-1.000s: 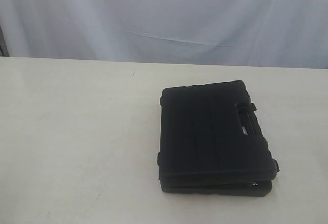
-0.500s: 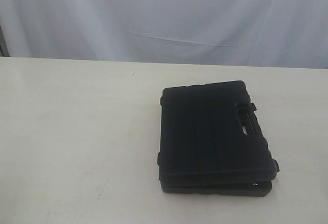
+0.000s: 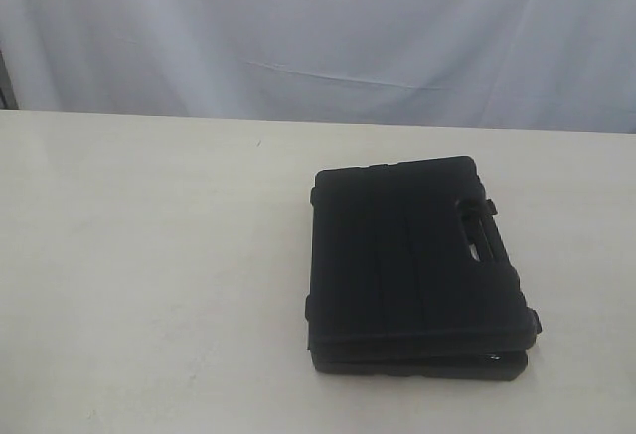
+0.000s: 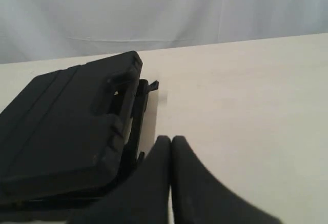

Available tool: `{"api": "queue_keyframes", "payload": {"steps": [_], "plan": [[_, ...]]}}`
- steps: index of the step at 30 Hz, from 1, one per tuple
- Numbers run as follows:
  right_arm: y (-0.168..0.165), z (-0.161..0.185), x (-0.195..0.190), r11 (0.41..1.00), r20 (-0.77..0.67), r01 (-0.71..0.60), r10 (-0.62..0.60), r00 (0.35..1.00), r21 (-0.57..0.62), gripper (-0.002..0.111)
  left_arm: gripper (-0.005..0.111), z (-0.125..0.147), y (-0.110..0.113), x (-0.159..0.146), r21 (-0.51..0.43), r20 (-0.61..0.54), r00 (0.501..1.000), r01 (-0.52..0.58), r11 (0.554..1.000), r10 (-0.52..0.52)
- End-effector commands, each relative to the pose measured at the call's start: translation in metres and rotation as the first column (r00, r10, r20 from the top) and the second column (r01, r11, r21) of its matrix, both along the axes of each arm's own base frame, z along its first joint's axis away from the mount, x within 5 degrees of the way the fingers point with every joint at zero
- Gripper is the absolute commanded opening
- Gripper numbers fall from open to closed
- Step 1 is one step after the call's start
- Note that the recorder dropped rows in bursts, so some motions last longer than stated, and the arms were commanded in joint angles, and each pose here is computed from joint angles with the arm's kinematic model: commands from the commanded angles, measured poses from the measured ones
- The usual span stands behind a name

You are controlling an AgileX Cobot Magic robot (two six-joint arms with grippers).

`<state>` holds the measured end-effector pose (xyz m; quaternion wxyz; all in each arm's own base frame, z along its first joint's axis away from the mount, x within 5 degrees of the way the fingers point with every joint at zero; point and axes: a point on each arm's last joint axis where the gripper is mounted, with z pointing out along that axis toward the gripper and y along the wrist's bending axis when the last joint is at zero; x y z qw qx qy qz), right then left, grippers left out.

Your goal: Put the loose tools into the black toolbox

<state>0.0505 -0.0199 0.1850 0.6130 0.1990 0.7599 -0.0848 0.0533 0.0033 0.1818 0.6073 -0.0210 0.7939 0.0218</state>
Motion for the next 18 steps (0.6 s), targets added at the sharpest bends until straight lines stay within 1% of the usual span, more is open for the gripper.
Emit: {"api": "queue_keyframes", "payload": {"steps": [1, 7, 13, 18], "plan": [[0.0001, -0.0035, -0.0010, 1.000, -0.035, -0.002, 0.002, 0.999, -0.011, -0.001, 0.000, 0.0005, -0.0002, 0.0002, -0.002, 0.009, 1.000, 0.004, 1.000, -0.004], [0.0003, -0.0034, -0.0009, 1.000, -0.032, -0.002, 0.002, 0.999, -0.005, -0.001, 0.000, 0.0005, -0.0002, 0.0002, -0.002, 0.009, 1.000, 0.004, 1.000, -0.004], [0.0039, -0.0038, 0.0003, 0.997, -0.035, -0.071, 0.071, 0.997, -0.002, -0.001, 0.000, 0.0005, -0.0002, 0.0002, -0.002, 0.009, 1.000, 0.004, 1.000, -0.004], [0.0044, -0.0039, 0.0004, 0.997, -0.036, -0.082, 0.082, 0.996, -0.001, -0.001, 0.000, 0.0005, -0.0002, 0.0002, -0.002, 0.009, 1.000, 0.004, 1.000, -0.004]]}}
